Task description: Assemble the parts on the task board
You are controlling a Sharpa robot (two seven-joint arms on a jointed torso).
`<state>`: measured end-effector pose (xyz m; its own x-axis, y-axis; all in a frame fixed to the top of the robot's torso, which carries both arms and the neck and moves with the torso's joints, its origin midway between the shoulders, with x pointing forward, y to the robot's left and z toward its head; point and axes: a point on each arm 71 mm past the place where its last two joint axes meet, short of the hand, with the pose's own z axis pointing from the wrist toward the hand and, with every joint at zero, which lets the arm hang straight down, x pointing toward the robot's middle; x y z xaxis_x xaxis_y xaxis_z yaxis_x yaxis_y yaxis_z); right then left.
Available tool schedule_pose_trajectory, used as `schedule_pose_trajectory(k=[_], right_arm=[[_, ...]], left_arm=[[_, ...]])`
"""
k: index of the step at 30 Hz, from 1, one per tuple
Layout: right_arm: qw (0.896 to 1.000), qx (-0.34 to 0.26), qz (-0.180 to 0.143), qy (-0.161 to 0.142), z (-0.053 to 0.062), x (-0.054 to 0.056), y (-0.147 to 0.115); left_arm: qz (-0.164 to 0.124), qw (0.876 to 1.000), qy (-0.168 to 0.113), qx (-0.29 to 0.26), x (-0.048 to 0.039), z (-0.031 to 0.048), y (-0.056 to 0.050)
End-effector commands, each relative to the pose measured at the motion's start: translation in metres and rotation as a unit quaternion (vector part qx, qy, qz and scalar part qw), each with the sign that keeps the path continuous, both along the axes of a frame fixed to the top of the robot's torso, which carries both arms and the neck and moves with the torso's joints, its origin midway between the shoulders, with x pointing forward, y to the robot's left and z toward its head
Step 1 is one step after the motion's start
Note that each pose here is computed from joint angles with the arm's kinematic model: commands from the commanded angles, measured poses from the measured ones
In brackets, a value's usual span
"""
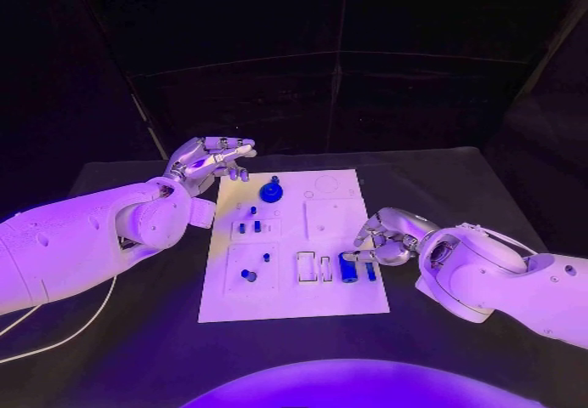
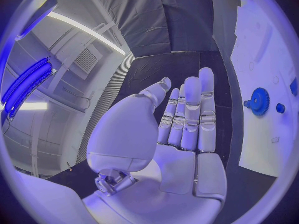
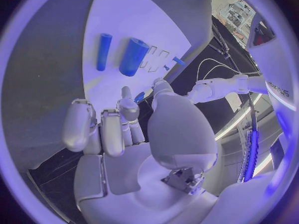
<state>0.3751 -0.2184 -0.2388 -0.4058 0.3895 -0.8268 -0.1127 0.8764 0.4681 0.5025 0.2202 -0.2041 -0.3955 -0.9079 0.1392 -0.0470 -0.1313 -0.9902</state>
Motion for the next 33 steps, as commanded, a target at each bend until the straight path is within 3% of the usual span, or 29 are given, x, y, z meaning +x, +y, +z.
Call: schedule_pose_trajectory(k=[1,33], right_arm=[[0.998,-0.053,-0.014,0.007,-0.005,-0.001,-0.002],[0.995,-0.079,0.012,0.053,-0.032,-0.006,0.02]], left_arm=[[-0.006,1.0,-0.002,-0.006,-0.0008,0.0012,-0.001],[-0.009,1.0,0.0,-0.005,-0.0018,0.0005,0.0]])
